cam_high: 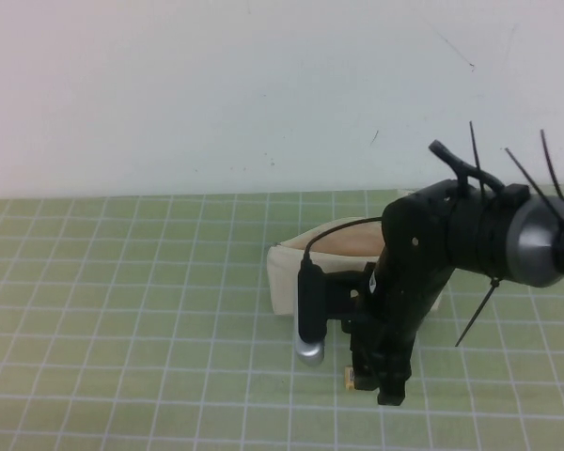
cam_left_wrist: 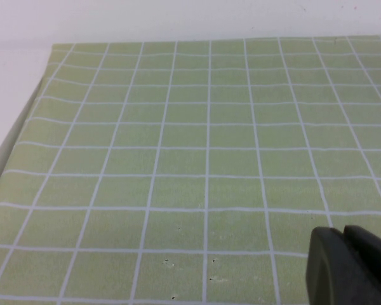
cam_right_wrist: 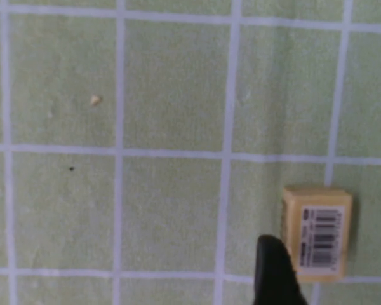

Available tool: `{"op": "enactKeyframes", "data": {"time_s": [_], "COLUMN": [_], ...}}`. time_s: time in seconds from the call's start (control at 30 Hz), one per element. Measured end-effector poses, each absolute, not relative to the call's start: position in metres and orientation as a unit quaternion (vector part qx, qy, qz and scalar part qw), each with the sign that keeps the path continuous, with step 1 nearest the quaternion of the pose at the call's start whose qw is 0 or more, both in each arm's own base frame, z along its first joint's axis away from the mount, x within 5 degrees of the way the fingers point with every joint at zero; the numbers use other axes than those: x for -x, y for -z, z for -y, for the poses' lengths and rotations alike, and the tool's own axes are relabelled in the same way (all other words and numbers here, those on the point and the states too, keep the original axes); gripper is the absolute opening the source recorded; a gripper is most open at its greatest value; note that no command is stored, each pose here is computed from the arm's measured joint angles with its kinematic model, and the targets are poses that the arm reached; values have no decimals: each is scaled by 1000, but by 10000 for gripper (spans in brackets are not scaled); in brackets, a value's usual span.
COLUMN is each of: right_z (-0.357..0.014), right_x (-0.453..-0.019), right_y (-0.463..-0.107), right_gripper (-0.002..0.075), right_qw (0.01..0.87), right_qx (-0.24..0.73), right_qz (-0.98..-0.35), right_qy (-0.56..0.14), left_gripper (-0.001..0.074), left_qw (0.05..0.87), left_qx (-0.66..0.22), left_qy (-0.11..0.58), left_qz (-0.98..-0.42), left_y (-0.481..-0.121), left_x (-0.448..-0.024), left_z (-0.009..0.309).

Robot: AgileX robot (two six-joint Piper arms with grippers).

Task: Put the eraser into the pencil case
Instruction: Pick up the eraser from the table

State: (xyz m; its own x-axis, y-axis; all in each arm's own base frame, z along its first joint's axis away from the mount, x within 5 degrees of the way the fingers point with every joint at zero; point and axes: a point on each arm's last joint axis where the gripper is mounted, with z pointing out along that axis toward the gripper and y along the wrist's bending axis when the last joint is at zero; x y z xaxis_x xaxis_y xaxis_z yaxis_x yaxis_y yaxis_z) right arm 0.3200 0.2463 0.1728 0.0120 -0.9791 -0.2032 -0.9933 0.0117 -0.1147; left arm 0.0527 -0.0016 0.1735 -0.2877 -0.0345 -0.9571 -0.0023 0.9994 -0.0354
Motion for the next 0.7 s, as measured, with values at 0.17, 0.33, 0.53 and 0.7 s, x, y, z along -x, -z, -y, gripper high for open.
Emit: {"op": "enactKeyframes", "data": {"time_s": [0.17, 0.33, 0.53, 0.7], "right_z": [-247, -248, -249, -251], "right_x": [-322, -326, -328, -329], "right_y": [-158, -151, -146, -151], "right_gripper": [371, 372, 350, 213], "right_qw": [98, 105, 104, 96], "right_qx": [700, 696, 684, 660], "right_qz": [-707, -710, -721, -745], "right_qy": [-30, -22, -23, -29], "left_gripper": [-1, -2, -2, -2], "left_qw": [597, 597, 597, 597], "left_qx": [11, 11, 11, 11], "left_qy": [14, 14, 14, 14], "left_qz": [-802, -802, -802, -802], "left_y": [-174, -174, -174, -174], "left_x": [-53, -53, -53, -53], "left_z": [2, 2, 2, 2]}}
